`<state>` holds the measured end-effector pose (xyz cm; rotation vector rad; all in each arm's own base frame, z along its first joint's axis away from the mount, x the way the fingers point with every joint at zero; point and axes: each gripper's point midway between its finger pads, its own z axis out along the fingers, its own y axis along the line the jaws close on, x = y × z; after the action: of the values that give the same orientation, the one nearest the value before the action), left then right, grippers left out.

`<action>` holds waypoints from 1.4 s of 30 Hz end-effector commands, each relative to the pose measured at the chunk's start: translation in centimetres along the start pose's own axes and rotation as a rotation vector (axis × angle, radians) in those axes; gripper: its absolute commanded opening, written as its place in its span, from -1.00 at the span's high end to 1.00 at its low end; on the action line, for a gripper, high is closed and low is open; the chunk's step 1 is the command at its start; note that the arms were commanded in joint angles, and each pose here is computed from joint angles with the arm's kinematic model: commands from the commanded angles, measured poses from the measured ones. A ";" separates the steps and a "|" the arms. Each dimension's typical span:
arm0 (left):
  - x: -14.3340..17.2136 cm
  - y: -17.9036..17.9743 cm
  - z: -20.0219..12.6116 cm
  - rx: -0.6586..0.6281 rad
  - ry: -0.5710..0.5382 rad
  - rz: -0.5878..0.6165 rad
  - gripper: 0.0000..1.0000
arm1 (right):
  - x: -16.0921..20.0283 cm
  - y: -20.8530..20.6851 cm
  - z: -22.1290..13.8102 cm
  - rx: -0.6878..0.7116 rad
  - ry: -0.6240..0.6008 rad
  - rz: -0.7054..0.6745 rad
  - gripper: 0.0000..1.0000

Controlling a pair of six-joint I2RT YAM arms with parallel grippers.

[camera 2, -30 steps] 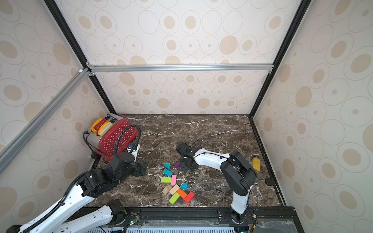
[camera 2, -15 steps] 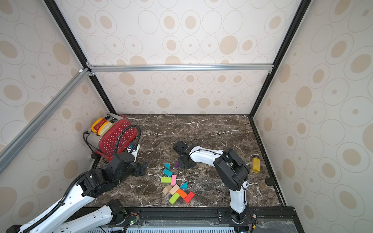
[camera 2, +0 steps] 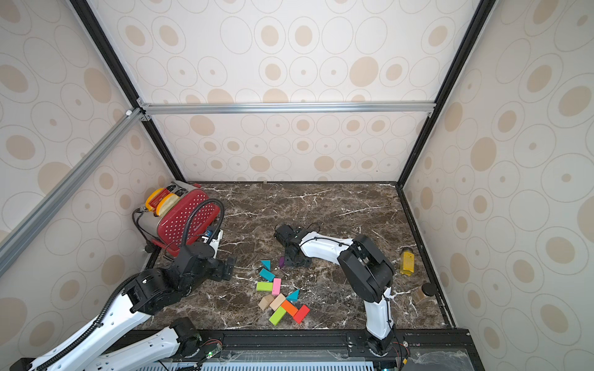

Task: Assemble a piece of candy with building blocks
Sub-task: Assemble the building block at the center of the board.

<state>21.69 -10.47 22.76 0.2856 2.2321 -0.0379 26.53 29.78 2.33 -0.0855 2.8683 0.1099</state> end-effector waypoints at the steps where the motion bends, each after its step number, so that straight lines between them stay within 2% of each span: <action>1: -0.3 0.1 -0.1 0.000 -0.006 0.004 -0.96 | -0.2 -0.3 -1.0 0.059 -0.037 0.028 -0.20; 7: -0.4 0.0 -0.1 0.005 -0.007 0.004 -0.96 | -0.9 -1.2 -2.1 0.187 -0.051 -0.041 -0.27; 15: -0.4 0.0 -0.1 0.005 -0.005 0.005 -0.96 | -2.1 -1.6 -1.7 0.266 -0.053 -0.138 -0.29; 22: -0.3 0.0 -0.1 0.002 -0.005 0.007 -0.96 | -2.8 -1.1 -0.9 0.276 -0.056 -0.183 -0.29; 42: -0.3 0.0 0.0 0.000 -0.002 0.008 -0.97 | -3.1 -1.1 0.2 0.296 -0.046 -0.193 -0.28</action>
<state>21.69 -10.62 22.61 0.2967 2.2381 -0.0386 29.49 29.52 3.02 -0.2866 2.7831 -0.2852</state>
